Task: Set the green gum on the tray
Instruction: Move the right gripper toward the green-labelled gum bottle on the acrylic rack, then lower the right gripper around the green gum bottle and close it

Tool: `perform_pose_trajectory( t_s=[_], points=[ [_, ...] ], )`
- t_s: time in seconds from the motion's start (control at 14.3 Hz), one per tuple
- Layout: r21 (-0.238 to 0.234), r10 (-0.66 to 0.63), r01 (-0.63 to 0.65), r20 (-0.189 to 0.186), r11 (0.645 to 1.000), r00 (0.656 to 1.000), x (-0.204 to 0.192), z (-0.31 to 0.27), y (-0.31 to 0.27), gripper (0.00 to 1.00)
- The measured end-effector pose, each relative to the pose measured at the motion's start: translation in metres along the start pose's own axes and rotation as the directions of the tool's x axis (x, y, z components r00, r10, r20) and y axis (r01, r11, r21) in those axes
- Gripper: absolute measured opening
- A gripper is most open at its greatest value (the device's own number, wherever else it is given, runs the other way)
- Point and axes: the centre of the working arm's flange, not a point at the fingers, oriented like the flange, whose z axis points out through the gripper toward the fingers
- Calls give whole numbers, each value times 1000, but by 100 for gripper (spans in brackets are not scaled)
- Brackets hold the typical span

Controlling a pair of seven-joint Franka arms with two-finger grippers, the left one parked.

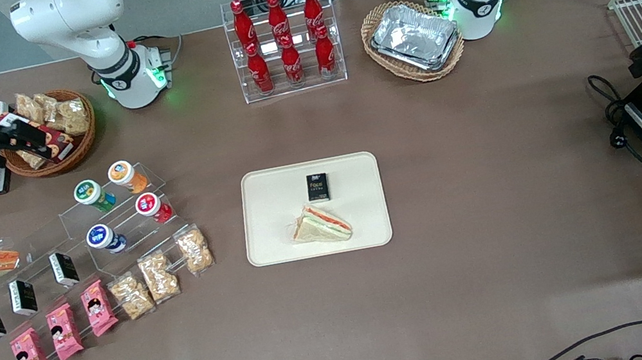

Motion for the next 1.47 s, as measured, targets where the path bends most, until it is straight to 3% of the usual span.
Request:
perform_pose_trajectory(
  t_s=[0.28,0.7,1.47],
  points=[
    [0,14,-14,-31,1000,999,2,55,7,100],
    [-5,49,-49,-32,999,998,6,112,23,100],
    [-15,39,-39,-19,999,999,11,155,18,99]
  ],
)
